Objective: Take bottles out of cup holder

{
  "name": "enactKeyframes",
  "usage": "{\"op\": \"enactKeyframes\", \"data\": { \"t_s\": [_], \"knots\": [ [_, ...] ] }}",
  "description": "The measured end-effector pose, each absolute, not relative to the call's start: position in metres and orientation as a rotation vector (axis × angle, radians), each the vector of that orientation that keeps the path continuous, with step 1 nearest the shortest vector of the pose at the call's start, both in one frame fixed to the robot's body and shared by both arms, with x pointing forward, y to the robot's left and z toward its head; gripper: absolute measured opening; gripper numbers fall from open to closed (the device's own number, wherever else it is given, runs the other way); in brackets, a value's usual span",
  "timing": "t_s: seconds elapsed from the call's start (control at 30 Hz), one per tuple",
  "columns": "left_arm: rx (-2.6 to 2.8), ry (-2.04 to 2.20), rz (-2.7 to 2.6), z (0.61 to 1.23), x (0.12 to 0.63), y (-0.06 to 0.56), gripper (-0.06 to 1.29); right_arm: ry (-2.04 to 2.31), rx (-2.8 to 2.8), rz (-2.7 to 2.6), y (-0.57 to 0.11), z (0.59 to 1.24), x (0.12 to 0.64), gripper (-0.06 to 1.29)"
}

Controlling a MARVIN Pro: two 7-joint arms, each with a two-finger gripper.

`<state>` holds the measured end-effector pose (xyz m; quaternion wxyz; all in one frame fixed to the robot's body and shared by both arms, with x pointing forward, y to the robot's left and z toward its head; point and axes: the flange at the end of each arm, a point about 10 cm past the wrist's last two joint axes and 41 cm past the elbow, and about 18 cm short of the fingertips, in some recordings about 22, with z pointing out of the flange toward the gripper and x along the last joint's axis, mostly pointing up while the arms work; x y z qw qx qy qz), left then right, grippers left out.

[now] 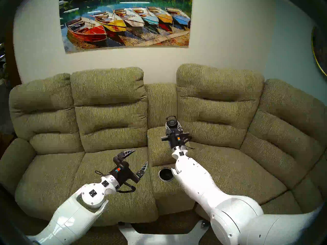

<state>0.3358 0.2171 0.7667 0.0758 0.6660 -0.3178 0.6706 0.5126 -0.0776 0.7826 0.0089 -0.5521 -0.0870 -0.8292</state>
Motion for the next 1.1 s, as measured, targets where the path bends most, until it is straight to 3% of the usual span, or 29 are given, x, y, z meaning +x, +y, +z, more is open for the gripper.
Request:
{"op": "enactKeyframes", "data": {
  "t_s": [0.77,1.1],
  "knots": [
    [1.997,-0.953,2.011,0.767,0.336,0.217,1.25,-0.057,-1.816,-2.802,-0.195,0.772,0.478,0.54],
    [1.997,-0.954,2.011,0.767,0.336,0.217,1.25,-0.194,-1.999,-2.64,-0.225,0.757,0.461,0.54]
  ]
}}
